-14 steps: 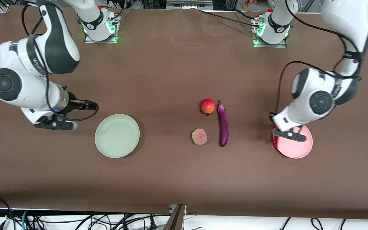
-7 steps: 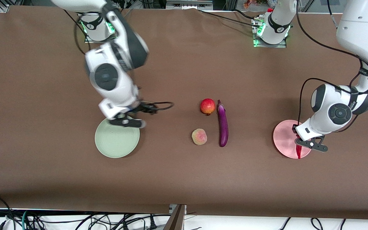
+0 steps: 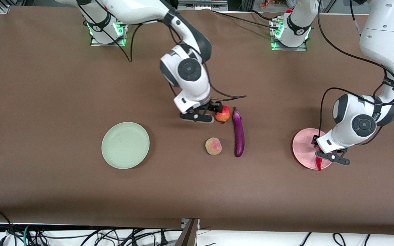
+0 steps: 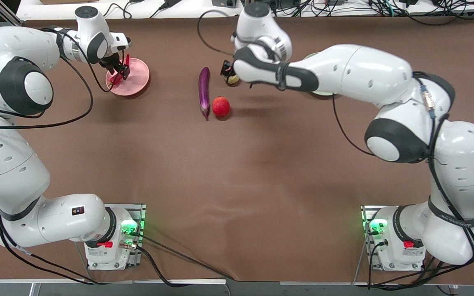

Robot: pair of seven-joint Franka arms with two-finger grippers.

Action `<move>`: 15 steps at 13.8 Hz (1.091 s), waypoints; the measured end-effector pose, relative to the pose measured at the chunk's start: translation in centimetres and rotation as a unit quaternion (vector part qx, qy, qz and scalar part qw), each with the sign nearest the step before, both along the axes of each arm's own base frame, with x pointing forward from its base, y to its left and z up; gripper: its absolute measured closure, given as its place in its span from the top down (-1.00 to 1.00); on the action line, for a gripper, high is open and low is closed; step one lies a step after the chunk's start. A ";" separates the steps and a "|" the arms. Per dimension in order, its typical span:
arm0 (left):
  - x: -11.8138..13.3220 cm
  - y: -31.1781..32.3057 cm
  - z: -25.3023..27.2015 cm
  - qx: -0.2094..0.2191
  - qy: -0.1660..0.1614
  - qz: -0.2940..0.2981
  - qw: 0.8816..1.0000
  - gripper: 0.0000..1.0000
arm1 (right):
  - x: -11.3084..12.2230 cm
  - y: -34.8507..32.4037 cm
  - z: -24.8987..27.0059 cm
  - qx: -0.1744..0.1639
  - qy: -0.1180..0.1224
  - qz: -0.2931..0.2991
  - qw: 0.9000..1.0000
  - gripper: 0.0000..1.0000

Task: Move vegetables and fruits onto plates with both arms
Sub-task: 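Place the chili on the pink plate while the right gripper grasps the pomegranate, then set the pomegranate on the green plate while the left gripper grasps the eggplant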

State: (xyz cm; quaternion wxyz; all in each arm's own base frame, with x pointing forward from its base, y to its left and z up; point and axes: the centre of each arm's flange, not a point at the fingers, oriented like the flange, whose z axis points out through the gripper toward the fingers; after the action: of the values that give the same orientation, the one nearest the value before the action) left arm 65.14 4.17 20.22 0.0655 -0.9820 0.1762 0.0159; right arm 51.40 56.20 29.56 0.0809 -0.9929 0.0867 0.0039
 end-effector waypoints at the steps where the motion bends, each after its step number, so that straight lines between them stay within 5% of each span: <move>1: 0.1 -0.1 0.2 0.000 -0.002 -0.001 1.000 0.67 | -0.9 1.1 -1.0 0.003 -0.003 0.004 1.000 1.00; 3: 0.3 -0.5 0.9 0.000 0.000 -0.002 1.000 1.00 | -2.1 2.6 -2.0 0.008 -0.009 0.014 1.000 1.00; 9: 0.3 -0.9 1.3 0.000 0.002 -0.005 1.000 1.00 | -3.5 4.4 -5.3 0.010 -0.041 0.039 0.998 1.00; 15: 0.4 -2.5 2.5 -0.002 0.003 -0.015 1.000 1.00 | -4.4 5.0 -8.9 0.009 -0.045 0.042 0.998 0.89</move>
State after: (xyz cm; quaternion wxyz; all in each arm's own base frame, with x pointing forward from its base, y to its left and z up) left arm 65.56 1.68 22.76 0.0634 -0.9793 0.1912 0.0174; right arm 47.00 61.20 20.69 0.0932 -0.9941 0.0415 -0.0361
